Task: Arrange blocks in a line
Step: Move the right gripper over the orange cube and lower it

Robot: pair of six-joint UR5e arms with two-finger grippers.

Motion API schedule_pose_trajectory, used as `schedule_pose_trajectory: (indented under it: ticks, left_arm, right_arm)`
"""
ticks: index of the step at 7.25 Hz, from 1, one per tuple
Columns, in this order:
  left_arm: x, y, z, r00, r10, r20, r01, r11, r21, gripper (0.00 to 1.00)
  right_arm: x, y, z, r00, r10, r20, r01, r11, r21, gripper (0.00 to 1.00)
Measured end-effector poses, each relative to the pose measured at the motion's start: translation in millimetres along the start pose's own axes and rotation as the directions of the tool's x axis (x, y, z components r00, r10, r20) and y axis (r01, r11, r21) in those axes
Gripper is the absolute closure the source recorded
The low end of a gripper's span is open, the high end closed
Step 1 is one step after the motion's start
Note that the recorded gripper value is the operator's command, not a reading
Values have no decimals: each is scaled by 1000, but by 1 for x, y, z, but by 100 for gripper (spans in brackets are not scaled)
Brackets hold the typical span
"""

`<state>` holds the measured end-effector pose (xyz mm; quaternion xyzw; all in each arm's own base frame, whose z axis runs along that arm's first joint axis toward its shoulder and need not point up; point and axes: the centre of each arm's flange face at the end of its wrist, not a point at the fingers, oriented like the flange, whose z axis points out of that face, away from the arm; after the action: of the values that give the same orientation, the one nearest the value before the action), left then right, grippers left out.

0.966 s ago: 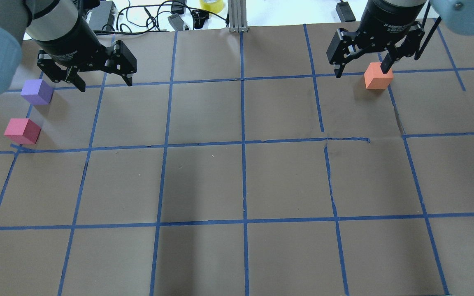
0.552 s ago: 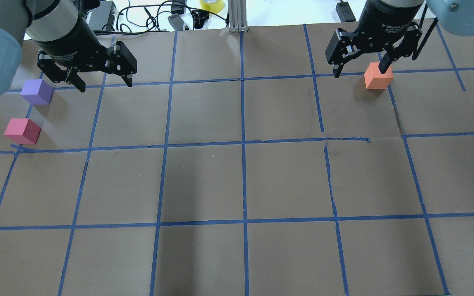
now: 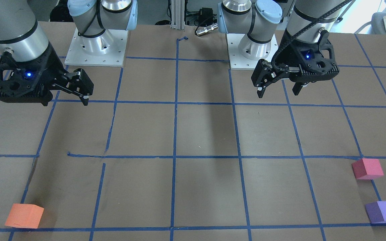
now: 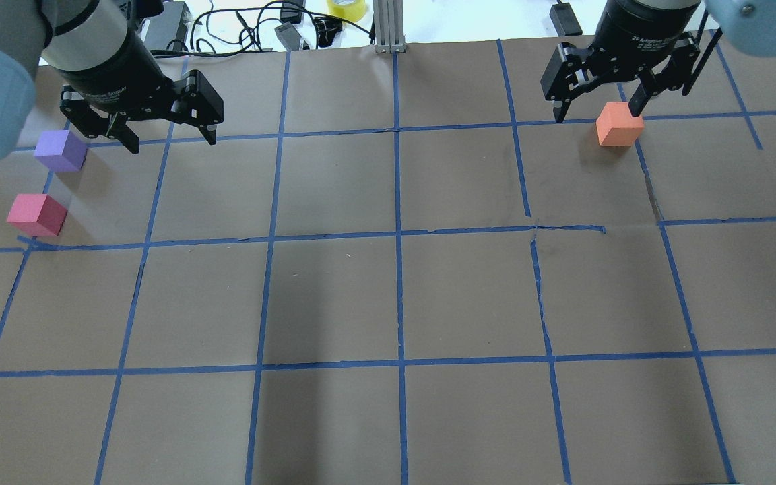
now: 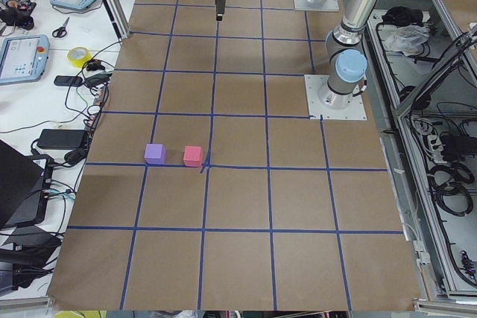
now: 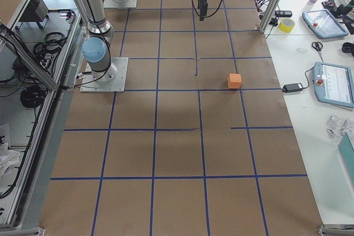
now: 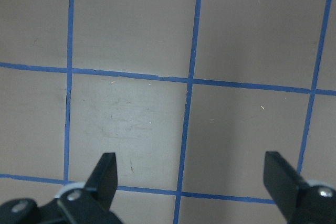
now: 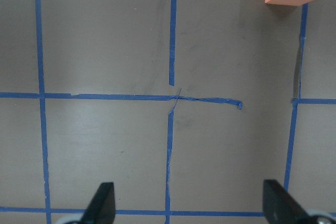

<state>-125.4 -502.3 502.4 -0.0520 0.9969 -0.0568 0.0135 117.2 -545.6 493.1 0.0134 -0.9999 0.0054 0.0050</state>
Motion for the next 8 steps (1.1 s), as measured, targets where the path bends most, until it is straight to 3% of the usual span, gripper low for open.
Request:
schedule_pose_trajectory:
  ticks: [2, 4, 7, 8]
  left_arm:
    - [0, 0, 0, 1000, 0, 0, 0, 1000, 1, 0]
    - [0, -2, -1, 1000, -1, 0, 1, 1000, 3, 0]
    - [0, -1, -3, 1000, -1, -1, 1, 1000, 6, 0]
    - [0, 0, -3, 1000, -1, -1, 1, 1000, 5, 0]
  right_arm:
    - [18, -11, 2, 998, 29, -50, -27, 999, 36, 0]
    - [57, -44, 21, 993, 84, -79, -76, 992, 105, 0]
    - [121, -86, 83, 980, 182, -76, -175, 981, 88, 0]
    - [134, -103, 103, 977, 199, -78, -189, 974, 121, 0]
